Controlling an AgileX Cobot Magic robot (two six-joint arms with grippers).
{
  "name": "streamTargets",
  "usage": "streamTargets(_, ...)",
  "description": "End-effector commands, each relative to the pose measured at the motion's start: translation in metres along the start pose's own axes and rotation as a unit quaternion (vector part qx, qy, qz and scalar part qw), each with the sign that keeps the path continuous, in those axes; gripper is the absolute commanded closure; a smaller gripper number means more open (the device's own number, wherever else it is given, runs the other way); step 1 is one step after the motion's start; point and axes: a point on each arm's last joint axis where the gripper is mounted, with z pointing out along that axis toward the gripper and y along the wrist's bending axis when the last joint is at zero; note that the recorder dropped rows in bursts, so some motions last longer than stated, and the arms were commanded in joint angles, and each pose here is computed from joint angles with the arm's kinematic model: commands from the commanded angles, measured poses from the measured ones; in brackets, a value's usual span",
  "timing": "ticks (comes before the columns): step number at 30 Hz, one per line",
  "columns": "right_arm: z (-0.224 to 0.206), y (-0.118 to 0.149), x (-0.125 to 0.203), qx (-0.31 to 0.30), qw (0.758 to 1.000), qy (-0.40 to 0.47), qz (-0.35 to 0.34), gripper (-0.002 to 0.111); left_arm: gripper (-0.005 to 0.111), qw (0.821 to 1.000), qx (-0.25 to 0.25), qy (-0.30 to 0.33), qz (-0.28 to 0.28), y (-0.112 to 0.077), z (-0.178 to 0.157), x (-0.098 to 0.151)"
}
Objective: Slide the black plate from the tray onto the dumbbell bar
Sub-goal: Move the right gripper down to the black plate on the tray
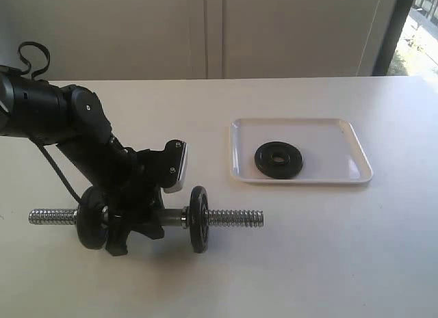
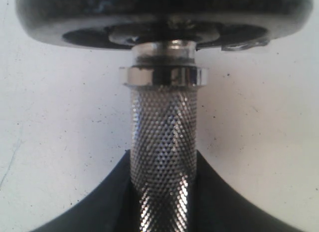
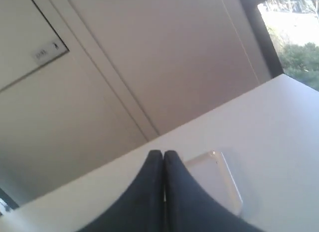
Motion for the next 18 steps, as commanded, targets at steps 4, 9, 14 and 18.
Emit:
streamTargets(4, 0.056, 0.025, -0.018, -0.003, 0.982, 0.135, -0.131, 0.108, 0.107, 0.999, -0.020, -0.045, -0.022, 0.000, -0.019, -0.016)
streamTargets(9, 0.104, 0.045, -0.014, -0.022, 0.954, 0.228, -0.195, 0.108, 0.107, 0.999, -0.020, -0.045, -0.022, 0.000, -0.019, -0.016)
streamTargets(14, 0.159, 0.068, 0.002, -0.048, 0.922, 0.294, -0.246, 0.108, 0.107, 0.999, -0.020, -0.045, -0.022, 0.000, -0.019, -0.016)
streamTargets(18, 0.197, 0.080, 0.019, -0.064, 0.888, 0.350, -0.291, 0.108, 0.107, 0.999, -0.020, -0.045, -0.022, 0.000, -0.019, -0.016)
